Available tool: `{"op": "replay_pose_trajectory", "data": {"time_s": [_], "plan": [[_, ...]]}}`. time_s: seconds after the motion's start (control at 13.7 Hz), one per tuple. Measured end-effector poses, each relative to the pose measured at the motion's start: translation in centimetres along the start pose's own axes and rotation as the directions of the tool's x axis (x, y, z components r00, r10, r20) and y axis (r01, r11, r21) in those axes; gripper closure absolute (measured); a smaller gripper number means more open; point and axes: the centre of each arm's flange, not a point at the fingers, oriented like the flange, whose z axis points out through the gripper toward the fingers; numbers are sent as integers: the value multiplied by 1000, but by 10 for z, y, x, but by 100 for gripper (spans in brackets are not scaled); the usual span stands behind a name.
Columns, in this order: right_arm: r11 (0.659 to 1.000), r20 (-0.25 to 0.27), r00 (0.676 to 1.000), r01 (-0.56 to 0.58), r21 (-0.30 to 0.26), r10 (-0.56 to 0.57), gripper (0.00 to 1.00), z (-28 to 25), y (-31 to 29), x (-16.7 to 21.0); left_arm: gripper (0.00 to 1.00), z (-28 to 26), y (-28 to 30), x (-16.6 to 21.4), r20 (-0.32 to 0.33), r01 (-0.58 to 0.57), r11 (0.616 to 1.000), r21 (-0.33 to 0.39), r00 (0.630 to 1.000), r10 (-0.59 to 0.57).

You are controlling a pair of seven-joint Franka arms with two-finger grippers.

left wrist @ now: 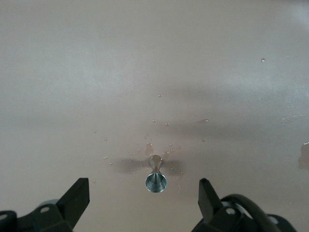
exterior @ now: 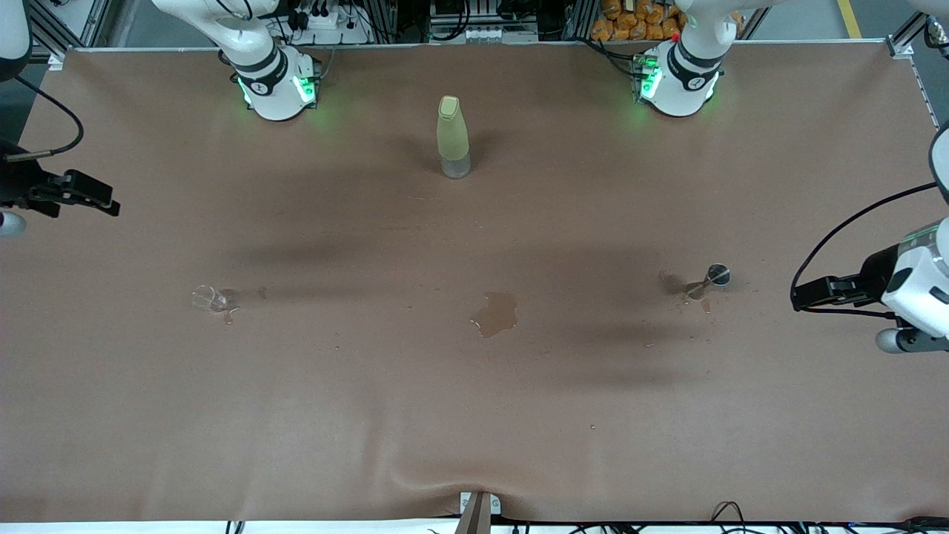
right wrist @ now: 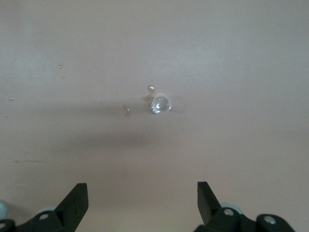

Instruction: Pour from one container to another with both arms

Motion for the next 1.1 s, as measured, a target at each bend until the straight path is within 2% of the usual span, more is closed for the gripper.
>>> {"op": "replay_pose_trajectory", "data": {"time_s": [0.22,0.66,1.1], "plan": [[1000,-4,1000,10,-3,-10,0,0,2,0,0,-2,-2,1,-10,6,1000,-2,1000,-6],[1000,-2,1000,14,-3,-14,0,2,1,2,0,-40,15,-13,-76,21,1000,-5,997,-22],[1000,6,1000,11,-3,-11,0,6,3,4,0,-34,6,-15,-61,-14,1000,12,998,15]]}}
